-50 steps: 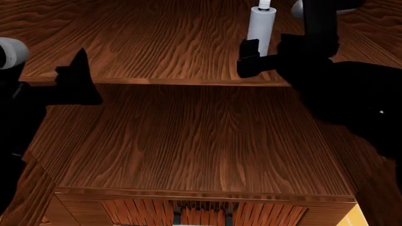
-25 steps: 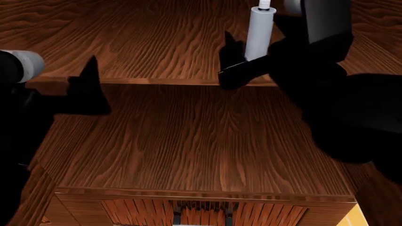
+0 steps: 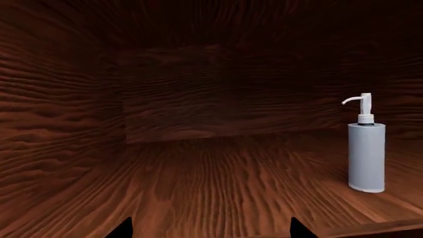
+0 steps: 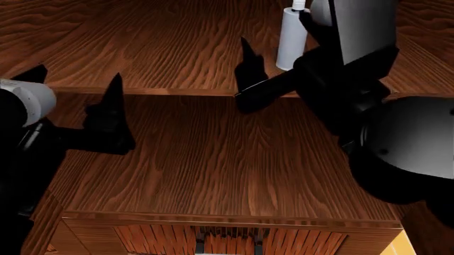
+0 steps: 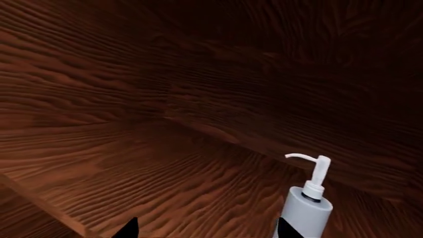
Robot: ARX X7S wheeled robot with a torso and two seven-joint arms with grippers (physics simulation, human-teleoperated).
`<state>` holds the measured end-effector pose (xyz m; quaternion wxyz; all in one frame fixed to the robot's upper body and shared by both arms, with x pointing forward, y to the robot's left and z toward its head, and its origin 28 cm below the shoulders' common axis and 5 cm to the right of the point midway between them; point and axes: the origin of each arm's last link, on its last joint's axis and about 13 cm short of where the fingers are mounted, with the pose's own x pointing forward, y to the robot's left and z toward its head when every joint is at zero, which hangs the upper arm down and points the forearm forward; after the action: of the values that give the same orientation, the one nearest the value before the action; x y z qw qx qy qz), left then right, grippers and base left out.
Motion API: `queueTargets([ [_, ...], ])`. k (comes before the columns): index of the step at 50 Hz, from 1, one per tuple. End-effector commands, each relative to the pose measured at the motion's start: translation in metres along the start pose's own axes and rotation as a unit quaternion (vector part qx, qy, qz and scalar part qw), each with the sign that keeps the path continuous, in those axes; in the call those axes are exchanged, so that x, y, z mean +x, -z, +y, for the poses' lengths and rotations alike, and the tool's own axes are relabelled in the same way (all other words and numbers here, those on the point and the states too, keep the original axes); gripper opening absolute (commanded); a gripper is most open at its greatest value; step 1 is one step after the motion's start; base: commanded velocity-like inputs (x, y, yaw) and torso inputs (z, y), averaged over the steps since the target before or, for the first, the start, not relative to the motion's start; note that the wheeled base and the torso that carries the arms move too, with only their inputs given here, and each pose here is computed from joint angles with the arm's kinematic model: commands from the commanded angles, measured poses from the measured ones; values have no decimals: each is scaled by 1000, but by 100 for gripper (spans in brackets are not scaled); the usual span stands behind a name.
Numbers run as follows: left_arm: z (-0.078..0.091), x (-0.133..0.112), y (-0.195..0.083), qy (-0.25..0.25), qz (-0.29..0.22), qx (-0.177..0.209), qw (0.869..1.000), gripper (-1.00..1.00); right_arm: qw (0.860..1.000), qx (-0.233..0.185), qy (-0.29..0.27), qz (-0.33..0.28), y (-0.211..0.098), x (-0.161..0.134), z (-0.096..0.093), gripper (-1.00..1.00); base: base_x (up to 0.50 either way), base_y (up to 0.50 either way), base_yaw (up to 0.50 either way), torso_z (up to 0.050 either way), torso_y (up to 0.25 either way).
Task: Pick the soap dispenser from the counter and place it in the cabinet.
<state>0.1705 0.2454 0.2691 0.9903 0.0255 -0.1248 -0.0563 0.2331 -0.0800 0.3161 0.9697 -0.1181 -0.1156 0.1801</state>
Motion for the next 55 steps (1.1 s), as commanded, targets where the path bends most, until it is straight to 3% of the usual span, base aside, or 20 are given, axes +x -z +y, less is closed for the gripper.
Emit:
queueTargets([
  [1, -5, -6, -3, 8, -7, 5, 1000, 100, 1000, -5, -7, -4, 1, -3, 1, 100, 0, 0, 0, 0, 0],
  [55, -11, -29, -13, 23, -34, 20, 999, 100, 998, -51, -23, -34, -14, -37, 20, 100, 0, 0, 0, 0, 0],
])
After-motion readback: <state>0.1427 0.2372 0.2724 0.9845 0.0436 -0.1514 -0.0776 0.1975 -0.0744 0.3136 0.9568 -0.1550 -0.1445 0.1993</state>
